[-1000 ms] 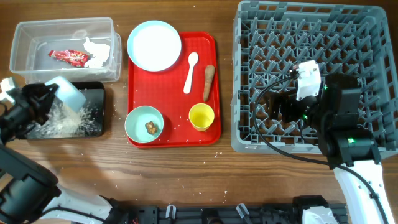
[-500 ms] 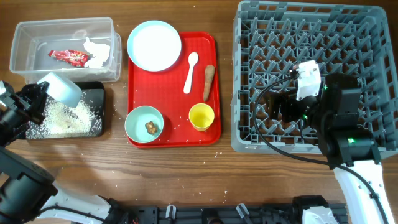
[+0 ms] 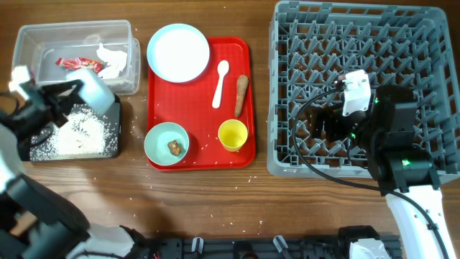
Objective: Sort waste into correct bins and load items into the dishwasher rack
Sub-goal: 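Return the empty blue bowl to the red tray with the left gripper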
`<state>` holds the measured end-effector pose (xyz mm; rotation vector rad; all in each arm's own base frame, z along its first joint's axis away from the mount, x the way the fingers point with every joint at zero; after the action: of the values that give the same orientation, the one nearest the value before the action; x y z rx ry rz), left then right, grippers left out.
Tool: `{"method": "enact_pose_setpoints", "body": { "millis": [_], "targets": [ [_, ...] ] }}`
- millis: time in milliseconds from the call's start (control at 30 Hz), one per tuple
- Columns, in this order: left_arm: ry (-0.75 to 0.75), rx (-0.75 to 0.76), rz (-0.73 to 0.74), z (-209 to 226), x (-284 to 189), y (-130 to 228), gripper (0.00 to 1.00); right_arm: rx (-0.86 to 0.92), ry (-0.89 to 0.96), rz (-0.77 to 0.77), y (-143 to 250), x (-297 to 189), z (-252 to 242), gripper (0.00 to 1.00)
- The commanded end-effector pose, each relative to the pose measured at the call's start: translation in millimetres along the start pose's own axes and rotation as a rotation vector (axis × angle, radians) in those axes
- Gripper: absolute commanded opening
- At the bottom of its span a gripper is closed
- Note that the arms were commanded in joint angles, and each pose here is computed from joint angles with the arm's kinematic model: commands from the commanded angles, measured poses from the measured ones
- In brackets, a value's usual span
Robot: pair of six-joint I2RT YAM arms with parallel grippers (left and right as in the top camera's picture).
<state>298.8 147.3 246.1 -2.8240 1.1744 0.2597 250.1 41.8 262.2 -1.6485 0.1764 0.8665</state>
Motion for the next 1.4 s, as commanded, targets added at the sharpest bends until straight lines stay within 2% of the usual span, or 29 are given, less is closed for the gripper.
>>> {"method": "enact_pose_setpoints", "body": {
  "millis": [0, 33, 167, 233, 467, 600, 833, 1000, 1100, 1233, 1333, 1367],
  "targets": [
    [-0.141, 0.012, -0.088, 8, -15, -6, 0.04, 0.0, -0.016, -0.01, -4, -1, 0, 1.0],
    [-0.09, -0.047, -0.092, 8, -20, -8, 0.04, 0.001, -0.016, -0.01, -4, -1, 0, 1.0],
    [0.191, -0.087, -0.036, -13, -32, -5, 0.04, 0.0, -0.016, -0.011, -5, -1, 0, 1.0],
    [0.194, -0.162, -0.036, -12, -34, -5, 0.04, 0.001, -0.016, -0.01, -4, -1, 0, 1.0],
    [0.188, -0.14, -0.008, -15, -24, -3, 0.04, 0.0, -0.016, -0.011, -5, -1, 0, 1.0],
    [-0.026, -0.061, 0.066, -16, 25, 13, 0.04, 0.001, -0.016, -0.013, -5, -1, 0, 1.0],
    [-0.406, 0.289, 0.229, -19, 145, 71, 0.04, 0.01, -0.023, 0.015, -2, 7, -1, 1.0],
    [-0.897, 0.594, 0.115, 8, 197, 104, 0.04, 0.016, -0.029, 0.035, 0, 14, -3, 1.0],
    [-1.092, 0.73, 0.096, 30, 221, 123, 0.04, 0.02, -0.032, 0.046, 1, 17, -4, 1.0],
    [-1.23, 0.829, 0.134, 66, 249, 141, 0.04, 0.024, -0.035, 0.057, 2, 23, -5, 0.99],
    [-1.296, 0.845, 0.182, 88, 257, 149, 0.04, 0.025, -0.036, 0.061, 3, 24, -5, 1.0],
    [-1.302, 0.843, 0.19, 92, 258, 149, 0.11, 0.025, -0.036, 0.061, 3, 24, -5, 1.0]
  ]
}}
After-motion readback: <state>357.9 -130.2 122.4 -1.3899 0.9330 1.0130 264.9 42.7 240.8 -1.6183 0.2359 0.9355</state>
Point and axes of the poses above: each gripper's point midway between its finger pads, its own x axis out along the fingers, its own z axis along the line the jaws close on, y = z × x, the point moved 8 cm from there along -x, back along the fingers, and after that the axes turned 11 degrees about -x, right-handed, at the moved point
